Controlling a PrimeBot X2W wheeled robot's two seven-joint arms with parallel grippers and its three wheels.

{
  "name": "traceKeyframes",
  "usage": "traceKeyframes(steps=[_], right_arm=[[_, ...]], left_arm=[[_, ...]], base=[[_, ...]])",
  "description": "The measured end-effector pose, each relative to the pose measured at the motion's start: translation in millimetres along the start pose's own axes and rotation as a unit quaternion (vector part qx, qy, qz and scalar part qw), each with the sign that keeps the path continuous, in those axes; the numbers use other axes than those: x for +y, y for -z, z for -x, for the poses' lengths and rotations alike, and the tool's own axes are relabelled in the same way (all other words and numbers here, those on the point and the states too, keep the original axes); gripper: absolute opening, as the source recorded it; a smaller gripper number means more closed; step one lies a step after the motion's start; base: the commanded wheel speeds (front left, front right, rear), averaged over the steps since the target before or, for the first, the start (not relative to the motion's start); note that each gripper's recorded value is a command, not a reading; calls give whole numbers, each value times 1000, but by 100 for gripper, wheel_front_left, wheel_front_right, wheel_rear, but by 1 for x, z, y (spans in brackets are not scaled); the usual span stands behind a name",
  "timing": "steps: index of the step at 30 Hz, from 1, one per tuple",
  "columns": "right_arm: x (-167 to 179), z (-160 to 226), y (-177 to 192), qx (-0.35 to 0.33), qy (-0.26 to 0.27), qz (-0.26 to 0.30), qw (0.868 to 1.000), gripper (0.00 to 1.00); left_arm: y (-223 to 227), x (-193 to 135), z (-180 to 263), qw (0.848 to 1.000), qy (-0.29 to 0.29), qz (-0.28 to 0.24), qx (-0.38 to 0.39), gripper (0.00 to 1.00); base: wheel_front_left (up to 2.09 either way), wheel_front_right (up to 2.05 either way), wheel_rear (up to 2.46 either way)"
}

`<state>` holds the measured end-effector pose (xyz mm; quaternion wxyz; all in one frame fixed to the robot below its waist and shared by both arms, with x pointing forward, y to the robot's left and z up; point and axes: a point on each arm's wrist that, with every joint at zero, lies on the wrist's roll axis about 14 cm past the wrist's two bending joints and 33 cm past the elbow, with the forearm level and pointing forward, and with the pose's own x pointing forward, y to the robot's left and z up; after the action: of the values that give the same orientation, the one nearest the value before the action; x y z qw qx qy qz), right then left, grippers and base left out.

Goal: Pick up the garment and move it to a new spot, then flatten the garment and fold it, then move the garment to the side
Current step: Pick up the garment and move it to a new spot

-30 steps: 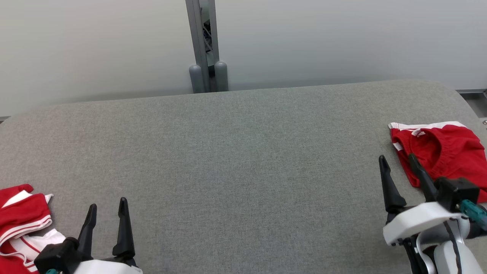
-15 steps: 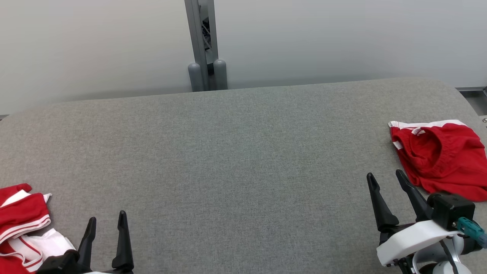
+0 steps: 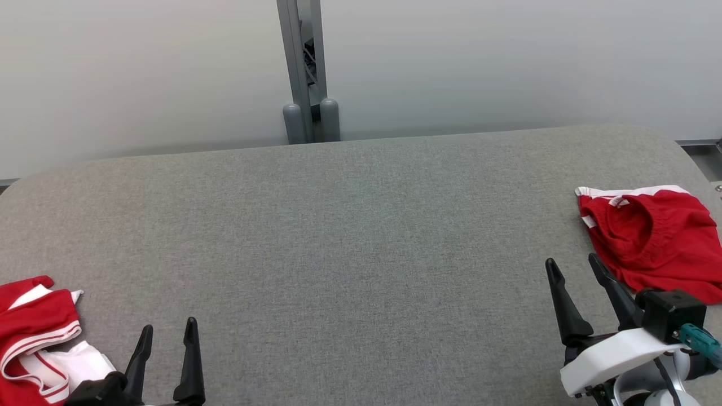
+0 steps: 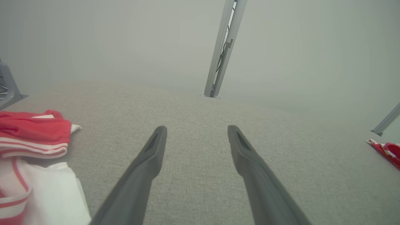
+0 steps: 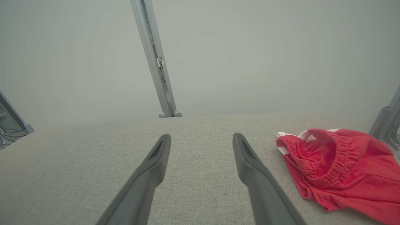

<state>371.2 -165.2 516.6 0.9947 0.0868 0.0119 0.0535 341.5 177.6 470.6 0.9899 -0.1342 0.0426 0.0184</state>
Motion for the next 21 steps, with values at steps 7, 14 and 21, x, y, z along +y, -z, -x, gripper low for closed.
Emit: traceKeyframes(steps=[7,14,21], right_arm=[[0,2,-1,-3,0,-1,1000,100],[1,3,-3,-5,-1,-1,1000,100],[1,5,-4,-6,-1,-1,1000,100]], left_arm=[[-4,-2,-1,1000,6,0,-7,100],[-6,-1,-2,1000,12,-1,-10,100],[-10,0,-4,1000,12,-1,-15,100]], base=[[0,0,0],[0,0,0],[0,0,0]])
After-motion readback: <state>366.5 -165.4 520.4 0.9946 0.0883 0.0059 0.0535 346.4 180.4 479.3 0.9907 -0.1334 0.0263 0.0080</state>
